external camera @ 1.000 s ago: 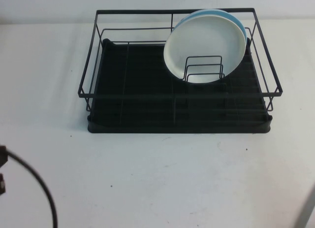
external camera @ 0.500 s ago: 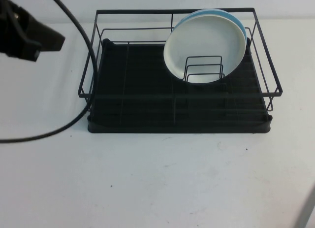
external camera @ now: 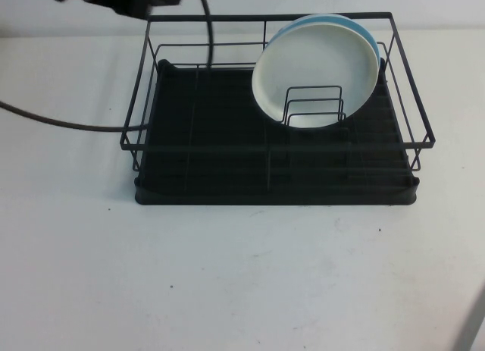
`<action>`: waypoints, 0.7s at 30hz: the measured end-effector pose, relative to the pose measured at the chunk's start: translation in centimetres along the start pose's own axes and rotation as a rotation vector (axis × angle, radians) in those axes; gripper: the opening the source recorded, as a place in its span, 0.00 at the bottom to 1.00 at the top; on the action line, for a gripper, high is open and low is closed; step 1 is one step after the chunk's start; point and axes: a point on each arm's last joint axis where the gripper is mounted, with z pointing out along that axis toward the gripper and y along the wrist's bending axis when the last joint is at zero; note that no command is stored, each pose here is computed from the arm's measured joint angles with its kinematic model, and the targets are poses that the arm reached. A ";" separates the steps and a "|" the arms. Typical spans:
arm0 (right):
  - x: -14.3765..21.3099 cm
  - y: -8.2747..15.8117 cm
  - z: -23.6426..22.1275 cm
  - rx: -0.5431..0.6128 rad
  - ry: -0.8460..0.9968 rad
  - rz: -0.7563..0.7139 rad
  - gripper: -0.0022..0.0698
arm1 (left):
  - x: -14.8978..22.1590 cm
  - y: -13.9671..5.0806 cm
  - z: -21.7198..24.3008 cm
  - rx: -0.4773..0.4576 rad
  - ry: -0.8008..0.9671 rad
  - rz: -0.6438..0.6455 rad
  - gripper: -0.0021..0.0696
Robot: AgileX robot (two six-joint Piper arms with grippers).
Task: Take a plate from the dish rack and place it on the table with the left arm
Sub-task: Grasp the plate from the shelf
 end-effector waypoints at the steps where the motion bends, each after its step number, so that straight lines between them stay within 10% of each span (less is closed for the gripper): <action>1: 0.0 0.0 0.0 0.000 0.000 0.000 0.00 | -0.3 -0.4 1.0 0.015 -0.007 0.040 0.26; 7: 0.0 0.0 0.0 0.000 0.000 0.000 0.00 | -1.5 -2.7 7.1 0.009 -0.069 0.232 0.58; 21: 0.0 0.0 0.0 0.000 0.000 0.000 0.00 | 0.1 -3.7 16.5 -0.127 -0.106 0.248 0.63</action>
